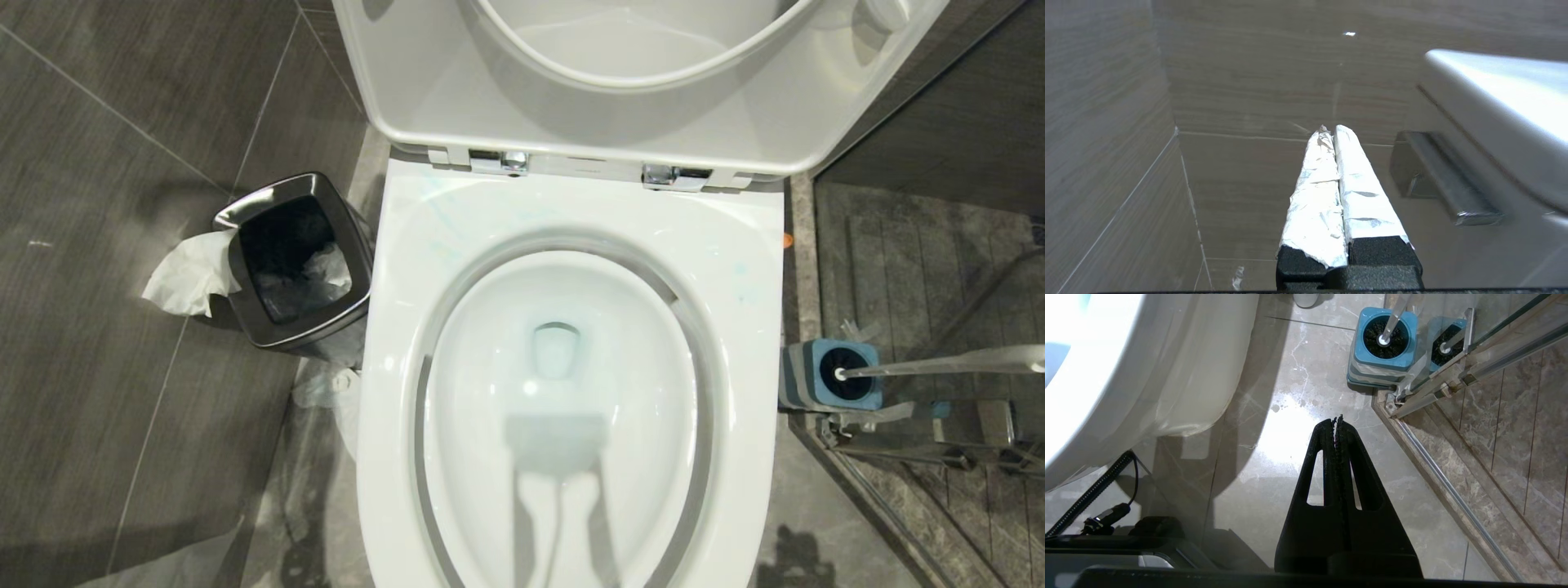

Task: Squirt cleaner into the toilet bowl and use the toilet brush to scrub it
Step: Flush the toilet

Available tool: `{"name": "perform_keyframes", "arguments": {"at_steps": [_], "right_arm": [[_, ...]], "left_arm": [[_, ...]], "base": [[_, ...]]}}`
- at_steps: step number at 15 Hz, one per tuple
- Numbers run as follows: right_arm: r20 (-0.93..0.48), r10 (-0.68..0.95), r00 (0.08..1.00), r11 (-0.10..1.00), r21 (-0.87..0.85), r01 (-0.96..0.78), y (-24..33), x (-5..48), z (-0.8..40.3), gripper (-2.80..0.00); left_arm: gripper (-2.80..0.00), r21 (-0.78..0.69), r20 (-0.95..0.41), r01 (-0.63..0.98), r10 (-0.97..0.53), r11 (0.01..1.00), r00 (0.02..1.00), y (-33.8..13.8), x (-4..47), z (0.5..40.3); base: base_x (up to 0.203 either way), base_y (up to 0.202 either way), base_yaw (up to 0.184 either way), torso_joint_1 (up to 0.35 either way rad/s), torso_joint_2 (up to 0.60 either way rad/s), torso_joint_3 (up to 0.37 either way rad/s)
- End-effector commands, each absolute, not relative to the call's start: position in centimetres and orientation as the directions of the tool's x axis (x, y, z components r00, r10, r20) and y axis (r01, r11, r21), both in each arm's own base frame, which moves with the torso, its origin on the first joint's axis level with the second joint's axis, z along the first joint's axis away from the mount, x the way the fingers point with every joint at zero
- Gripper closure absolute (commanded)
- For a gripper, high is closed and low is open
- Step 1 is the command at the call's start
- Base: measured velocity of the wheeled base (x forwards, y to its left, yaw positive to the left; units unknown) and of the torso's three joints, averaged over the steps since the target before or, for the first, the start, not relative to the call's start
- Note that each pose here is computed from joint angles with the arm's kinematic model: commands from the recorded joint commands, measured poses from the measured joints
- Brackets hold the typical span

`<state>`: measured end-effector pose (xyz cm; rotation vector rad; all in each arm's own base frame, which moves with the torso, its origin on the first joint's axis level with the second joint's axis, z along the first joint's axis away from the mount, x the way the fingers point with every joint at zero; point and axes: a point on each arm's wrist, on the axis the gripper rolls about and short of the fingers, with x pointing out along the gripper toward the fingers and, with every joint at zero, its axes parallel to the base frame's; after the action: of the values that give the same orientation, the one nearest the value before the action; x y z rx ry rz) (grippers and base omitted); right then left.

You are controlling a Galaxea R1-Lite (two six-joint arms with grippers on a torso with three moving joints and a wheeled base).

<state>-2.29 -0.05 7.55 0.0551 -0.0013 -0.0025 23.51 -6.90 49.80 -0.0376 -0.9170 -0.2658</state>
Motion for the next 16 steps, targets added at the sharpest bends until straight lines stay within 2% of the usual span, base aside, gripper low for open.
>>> {"name": "perform_keyframes", "arguments": {"at_steps": [1,9,16], "right_arm": [[0.002,0.000,1.000,0.998,0.055,0.000,0.0,-2.3,7.6,0.00],[0.002,-0.002,1.000,0.999,0.054,0.001,0.0,-2.3,7.6,0.00],[0.002,0.000,1.000,0.998,0.055,0.000,0.0,-2.3,7.6,0.00]], "left_arm": [[0.00,0.085,0.802,0.264,-0.223,0.961,0.554,-7.2,22.4,50.3],[0.00,0.103,0.800,0.310,-0.264,0.945,0.539,-8.4,20.8,50.7],[0.00,0.100,0.772,0.354,-0.297,0.930,0.563,-10.5,22.5,49.6]], "base": [[0.000,0.000,0.000,0.000,0.00,0.000],[0.000,0.000,0.000,0.000,0.00,0.000],[0.000,0.000,0.000,0.000,0.00,0.000]]}}
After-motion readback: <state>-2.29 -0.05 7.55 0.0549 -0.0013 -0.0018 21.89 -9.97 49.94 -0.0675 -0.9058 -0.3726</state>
